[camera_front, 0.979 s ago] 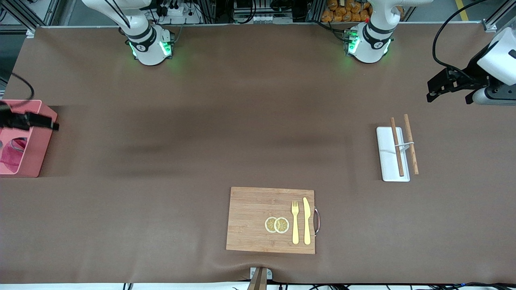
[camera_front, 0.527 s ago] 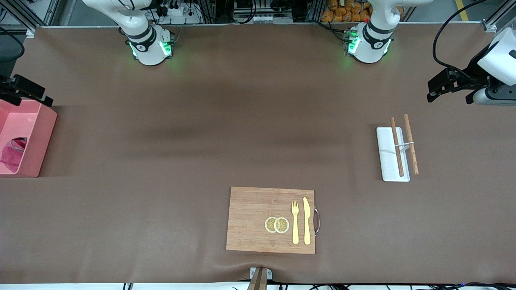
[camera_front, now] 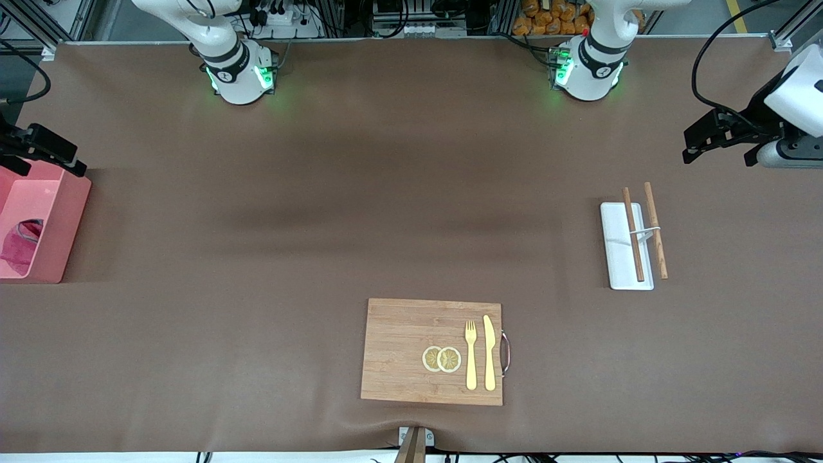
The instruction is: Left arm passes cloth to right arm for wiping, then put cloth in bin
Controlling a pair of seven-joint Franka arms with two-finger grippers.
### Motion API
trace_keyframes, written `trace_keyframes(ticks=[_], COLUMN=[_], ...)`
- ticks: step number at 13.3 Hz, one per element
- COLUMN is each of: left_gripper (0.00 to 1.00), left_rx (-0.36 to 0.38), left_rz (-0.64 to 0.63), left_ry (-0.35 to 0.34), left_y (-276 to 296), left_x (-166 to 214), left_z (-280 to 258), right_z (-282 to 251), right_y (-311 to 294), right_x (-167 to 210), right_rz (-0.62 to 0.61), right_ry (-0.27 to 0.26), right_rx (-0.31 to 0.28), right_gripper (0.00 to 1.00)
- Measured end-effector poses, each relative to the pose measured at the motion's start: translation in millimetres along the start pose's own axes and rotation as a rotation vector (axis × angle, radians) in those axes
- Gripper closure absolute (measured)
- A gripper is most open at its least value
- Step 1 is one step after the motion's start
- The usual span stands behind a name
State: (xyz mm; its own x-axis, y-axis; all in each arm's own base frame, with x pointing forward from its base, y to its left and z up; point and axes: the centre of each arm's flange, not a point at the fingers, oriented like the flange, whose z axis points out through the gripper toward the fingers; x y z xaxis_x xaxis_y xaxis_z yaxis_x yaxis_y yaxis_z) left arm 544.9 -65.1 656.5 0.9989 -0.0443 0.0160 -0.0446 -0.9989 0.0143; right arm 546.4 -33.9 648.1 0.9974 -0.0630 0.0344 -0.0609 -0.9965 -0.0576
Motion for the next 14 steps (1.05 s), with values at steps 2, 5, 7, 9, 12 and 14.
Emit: trace_keyframes(ticks=[2,5,7,9,12,14], left_gripper=[0.0,0.0,0.0,0.0,0.0,0.0], left_rx=[0.0,0.0,0.0,0.0,0.001,0.001], left_rz=[-0.001,-0.001,-0.001,-0.003,-0.02,-0.036], left_ry=[0.0,0.0,0.0,0.0,-0.007,-0.015], left_y=[0,-1,-1,-1,-11,-21], left_x=[0,0,0,0,2,5], left_z=[0,0,0,0,4,8], right_z=[0,1,3,4,7,10], right_y=[2,2,3,3,5,6], right_x=[0,0,1,2,5,9], right_rz=[0.004,0.005,0.005,0.005,0.006,0.007], right_ry=[0.0,-0.001,-0.005,-0.006,-0.002,0.002], right_rx=[0.0,0.0,0.0,-0.002,-0.01,-0.021], right_gripper=[0.0,0.0,0.0,0.0,0.0,0.0])
